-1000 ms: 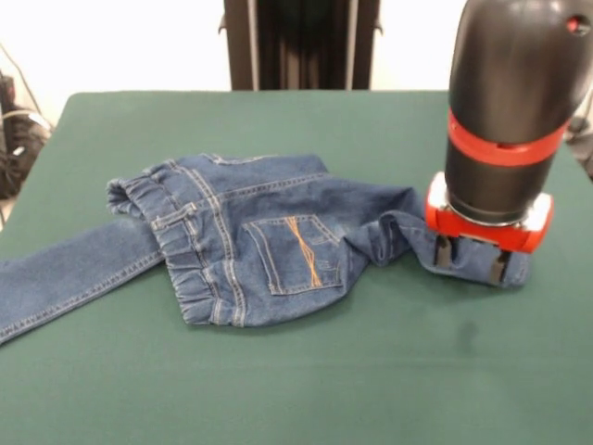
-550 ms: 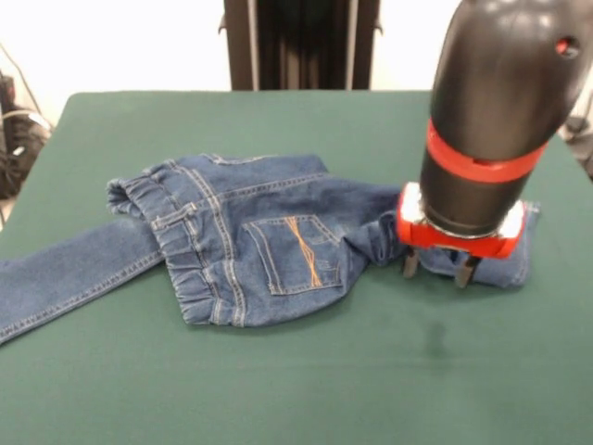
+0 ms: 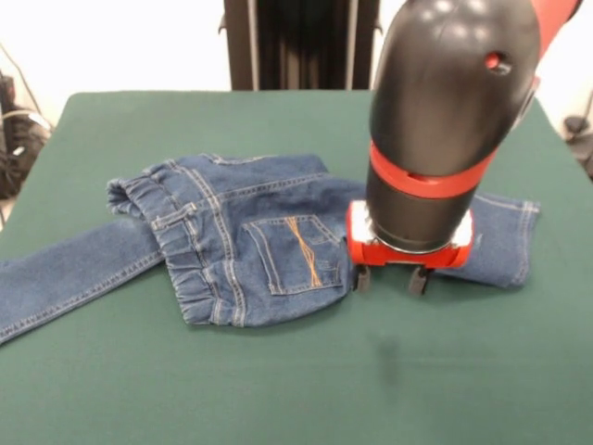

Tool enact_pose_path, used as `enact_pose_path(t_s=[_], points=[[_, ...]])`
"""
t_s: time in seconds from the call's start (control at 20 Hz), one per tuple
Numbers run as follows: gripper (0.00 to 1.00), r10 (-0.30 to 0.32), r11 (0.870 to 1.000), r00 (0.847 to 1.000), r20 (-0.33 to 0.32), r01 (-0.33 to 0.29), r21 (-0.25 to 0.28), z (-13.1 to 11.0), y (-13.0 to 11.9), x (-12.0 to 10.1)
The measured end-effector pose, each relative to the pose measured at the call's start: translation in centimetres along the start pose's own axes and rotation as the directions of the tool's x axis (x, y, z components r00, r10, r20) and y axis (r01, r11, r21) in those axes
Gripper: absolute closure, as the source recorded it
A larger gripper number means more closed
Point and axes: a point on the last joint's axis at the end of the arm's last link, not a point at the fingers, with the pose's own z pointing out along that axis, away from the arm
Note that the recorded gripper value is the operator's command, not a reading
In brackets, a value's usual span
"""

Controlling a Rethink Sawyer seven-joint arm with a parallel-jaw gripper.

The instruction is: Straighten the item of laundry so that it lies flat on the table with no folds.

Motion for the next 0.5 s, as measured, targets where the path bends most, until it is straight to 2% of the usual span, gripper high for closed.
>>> enact_pose_path(t_s=[0.5], points=[[0.0,0.004,1.0,1.0,0.006,-0.004,0.002,-0.7,-2.6,-1.1]])
